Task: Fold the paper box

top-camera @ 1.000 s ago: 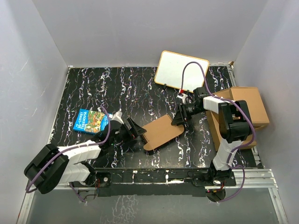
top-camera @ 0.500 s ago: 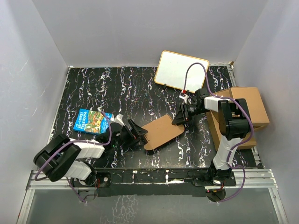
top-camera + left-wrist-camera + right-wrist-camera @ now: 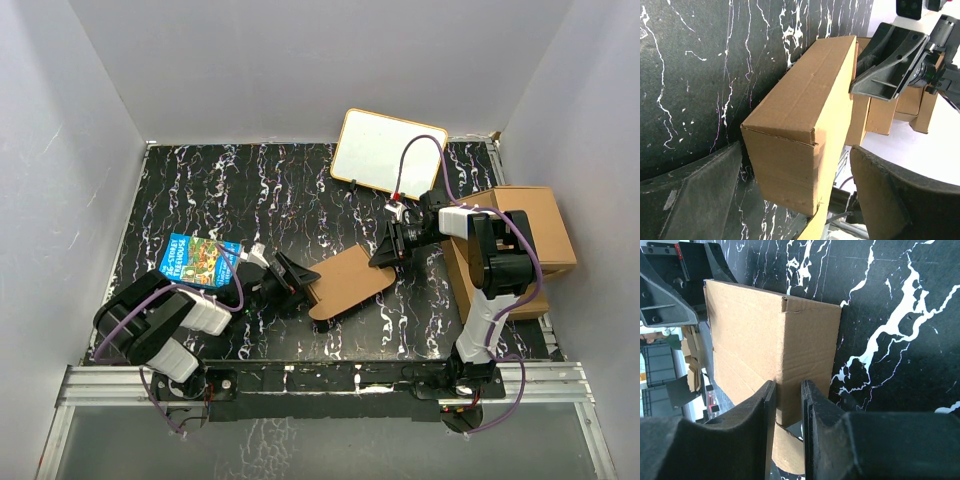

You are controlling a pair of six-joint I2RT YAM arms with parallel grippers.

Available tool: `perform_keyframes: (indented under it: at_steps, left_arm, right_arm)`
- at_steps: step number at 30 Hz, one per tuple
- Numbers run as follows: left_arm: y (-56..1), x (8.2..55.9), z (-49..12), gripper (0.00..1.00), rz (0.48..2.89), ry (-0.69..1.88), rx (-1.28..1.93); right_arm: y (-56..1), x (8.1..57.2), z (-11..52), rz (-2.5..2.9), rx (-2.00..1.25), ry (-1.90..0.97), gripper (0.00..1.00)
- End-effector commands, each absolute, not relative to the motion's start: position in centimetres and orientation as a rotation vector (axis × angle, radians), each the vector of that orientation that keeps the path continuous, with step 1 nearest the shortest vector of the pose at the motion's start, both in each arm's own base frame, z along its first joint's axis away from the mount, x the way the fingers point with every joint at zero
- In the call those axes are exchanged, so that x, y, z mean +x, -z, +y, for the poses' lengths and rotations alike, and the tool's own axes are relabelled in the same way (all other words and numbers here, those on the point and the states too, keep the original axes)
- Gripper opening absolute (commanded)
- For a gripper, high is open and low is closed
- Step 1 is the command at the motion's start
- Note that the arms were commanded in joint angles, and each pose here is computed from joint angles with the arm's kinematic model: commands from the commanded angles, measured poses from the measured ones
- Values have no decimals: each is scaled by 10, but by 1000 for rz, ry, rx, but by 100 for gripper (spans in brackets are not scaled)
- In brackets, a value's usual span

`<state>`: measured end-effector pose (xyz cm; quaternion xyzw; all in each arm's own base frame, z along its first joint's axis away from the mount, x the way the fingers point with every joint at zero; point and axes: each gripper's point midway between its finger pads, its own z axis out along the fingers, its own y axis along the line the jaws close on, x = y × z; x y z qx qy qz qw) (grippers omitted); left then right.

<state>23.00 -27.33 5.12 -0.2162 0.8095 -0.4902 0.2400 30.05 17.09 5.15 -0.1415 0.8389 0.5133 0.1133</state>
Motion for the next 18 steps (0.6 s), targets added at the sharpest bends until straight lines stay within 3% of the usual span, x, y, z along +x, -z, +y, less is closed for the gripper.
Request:
perform_keyframes:
  at_steps: [1, 7, 18]
  left_arm:
    - [-63, 238, -279, 86, 2168, 1402, -624]
    - [-71, 243, -279, 69, 2126, 1432, -692]
    - [-78, 247, -274, 48, 2125, 1392, -734]
  right_arm:
    - [-32, 314, 162, 2495, -447, -1370, 25]
    - [-37, 314, 163, 2469, -465, -1385, 28]
    - [-63, 321, 169, 2369, -562, -1420, 40]
